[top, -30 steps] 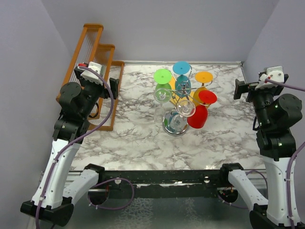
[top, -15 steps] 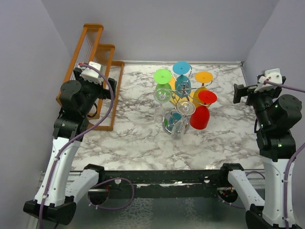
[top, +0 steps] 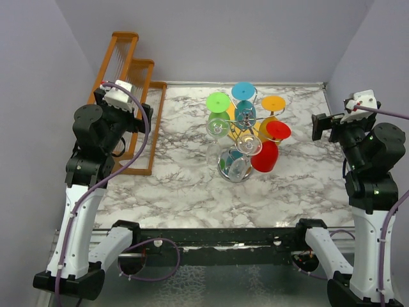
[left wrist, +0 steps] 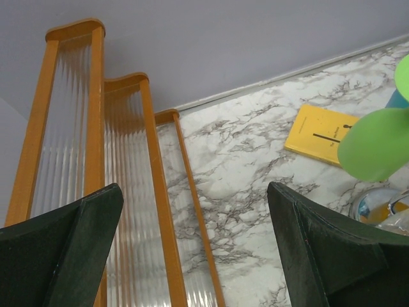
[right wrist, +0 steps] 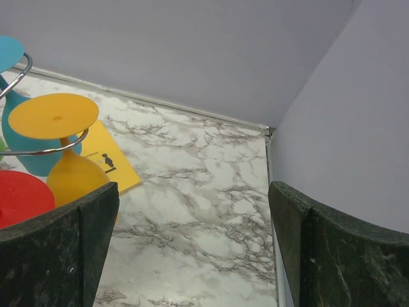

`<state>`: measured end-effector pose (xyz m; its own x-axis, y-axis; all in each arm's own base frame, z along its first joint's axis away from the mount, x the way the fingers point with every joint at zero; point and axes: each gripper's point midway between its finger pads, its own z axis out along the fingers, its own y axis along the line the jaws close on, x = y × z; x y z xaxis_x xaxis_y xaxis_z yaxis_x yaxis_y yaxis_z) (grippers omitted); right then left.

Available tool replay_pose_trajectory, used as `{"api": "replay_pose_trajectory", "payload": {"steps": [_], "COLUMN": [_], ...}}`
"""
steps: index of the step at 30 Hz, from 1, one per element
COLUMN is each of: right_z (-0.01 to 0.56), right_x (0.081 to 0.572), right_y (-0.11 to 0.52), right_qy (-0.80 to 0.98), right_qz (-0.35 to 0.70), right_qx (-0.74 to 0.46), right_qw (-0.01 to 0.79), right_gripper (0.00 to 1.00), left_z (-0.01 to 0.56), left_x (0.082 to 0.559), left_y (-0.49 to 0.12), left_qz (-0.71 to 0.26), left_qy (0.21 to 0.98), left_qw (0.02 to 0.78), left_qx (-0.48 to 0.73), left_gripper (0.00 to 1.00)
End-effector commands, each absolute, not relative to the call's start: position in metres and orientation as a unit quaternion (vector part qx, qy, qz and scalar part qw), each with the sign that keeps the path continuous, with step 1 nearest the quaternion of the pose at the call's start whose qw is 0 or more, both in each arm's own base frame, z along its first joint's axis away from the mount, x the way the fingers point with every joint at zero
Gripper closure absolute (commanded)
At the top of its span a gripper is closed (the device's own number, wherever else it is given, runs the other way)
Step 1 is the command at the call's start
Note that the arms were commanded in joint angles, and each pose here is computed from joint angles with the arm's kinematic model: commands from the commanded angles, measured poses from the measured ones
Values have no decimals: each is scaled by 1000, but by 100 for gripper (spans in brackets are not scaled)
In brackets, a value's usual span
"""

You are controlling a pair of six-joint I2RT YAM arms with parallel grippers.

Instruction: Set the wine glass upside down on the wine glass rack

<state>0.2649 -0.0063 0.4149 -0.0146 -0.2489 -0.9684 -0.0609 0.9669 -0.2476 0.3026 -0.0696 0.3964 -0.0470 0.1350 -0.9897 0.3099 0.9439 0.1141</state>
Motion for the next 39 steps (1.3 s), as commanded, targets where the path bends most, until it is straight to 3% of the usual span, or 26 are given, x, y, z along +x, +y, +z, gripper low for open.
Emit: {"api": "replay_pose_trajectory", "payload": {"steps": [1, 39], "right_z": [420, 404], "right_x": [263, 254], "right_y": [-1, -5], "right_qy": [706, 709], "right_qz": [-54, -66], "right_qx": [-119, -120], "right_qw": [696, 691], "right_gripper": [0, 0], "left_z": [403, 423], "left_x": [305, 272], "left_y": [-56, -28], "left_qz": [-39, 4], "left_qy": [724, 702], "left_qw": [677, 705], "left_qx": [130, 104], "left_gripper": [1, 1]}}
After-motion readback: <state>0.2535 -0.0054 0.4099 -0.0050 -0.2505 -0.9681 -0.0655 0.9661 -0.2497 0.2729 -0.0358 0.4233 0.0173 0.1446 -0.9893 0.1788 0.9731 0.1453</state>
